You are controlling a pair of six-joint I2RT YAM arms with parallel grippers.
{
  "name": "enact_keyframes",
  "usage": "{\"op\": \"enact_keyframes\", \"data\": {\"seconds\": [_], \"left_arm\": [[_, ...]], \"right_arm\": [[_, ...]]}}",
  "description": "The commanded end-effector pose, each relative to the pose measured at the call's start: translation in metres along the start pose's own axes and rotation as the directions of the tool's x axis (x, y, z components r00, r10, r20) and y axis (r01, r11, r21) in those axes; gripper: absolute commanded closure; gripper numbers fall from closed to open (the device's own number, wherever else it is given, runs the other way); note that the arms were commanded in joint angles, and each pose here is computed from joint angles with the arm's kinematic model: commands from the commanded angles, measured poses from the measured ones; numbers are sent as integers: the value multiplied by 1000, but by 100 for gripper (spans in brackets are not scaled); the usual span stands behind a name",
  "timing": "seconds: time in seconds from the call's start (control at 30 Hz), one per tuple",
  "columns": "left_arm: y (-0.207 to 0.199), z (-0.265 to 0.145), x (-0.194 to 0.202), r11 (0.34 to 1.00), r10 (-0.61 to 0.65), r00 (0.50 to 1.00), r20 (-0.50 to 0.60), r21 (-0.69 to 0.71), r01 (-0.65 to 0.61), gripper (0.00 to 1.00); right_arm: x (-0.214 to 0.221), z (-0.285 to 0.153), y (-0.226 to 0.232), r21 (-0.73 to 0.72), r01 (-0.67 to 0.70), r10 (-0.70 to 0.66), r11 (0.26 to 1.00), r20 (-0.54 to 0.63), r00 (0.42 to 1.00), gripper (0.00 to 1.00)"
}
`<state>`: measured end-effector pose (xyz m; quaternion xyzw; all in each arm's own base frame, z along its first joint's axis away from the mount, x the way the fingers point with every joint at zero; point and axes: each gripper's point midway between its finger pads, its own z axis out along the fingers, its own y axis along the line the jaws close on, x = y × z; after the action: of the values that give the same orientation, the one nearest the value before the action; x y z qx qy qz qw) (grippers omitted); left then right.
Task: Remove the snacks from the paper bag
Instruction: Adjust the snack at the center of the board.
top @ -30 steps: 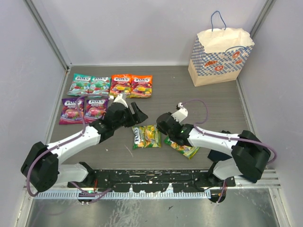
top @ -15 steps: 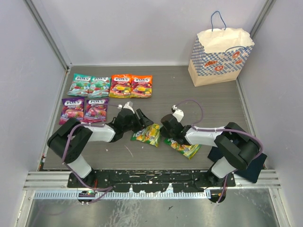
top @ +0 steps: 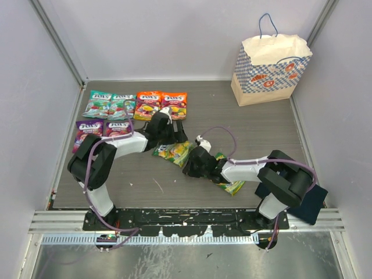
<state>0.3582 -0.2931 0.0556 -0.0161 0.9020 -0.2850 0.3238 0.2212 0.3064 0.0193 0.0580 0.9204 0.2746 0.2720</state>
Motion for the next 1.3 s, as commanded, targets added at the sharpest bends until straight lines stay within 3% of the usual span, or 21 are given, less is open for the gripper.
{"op": "enact_keyframes", "data": {"seconds": [0.0,0.1,0.17,0.3,0.5,0.6,0.67,0.77,0.83,0.97,1.13,1.27], "left_arm": [[43,-38,-38,959,223,975,9,-183,-218,9],[28,-67,-62,954,245,967,67,-195,-228,1],[17,-79,-60,965,204,975,87,-185,-186,2],[4,-86,-33,966,105,990,91,-246,-80,2],[-3,-72,-30,910,-36,968,248,-393,134,2],[14,-73,-44,800,23,961,276,-581,148,2],[11,-66,-57,780,62,956,288,-611,134,2],[-10,-50,-65,831,31,952,306,-537,146,2],[-33,-40,-67,893,-35,947,319,-416,174,0],[-57,-23,-56,939,-154,935,320,-246,239,22],[-68,8,-35,951,-215,945,246,-167,260,55],[-61,26,-19,946,-231,950,210,-179,270,61]], "right_arm": [[-13,-16,21,-92,91,-89,992,21,996,74],[-30,-36,27,-139,165,-156,976,75,985,58],[-45,-49,23,-135,182,-167,974,120,979,53],[-73,-69,-8,-83,142,-126,986,180,976,51],[-95,-80,-50,-12,78,-74,997,210,975,51],[-92,-82,-56,-8,70,-67,998,209,976,51],[-89,-83,-58,-13,61,-57,998,208,976,51],[-85,-83,-62,-14,55,-51,998,202,978,51],[-84,-83,-66,-9,49,-47,999,202,978,51],[-85,-85,-72,0,39,-38,999,210,977,51],[-87,-86,-77,5,32,-33,999,213,976,51],[-85,-87,-80,2,25,-25,1000,211,977,51]]}}
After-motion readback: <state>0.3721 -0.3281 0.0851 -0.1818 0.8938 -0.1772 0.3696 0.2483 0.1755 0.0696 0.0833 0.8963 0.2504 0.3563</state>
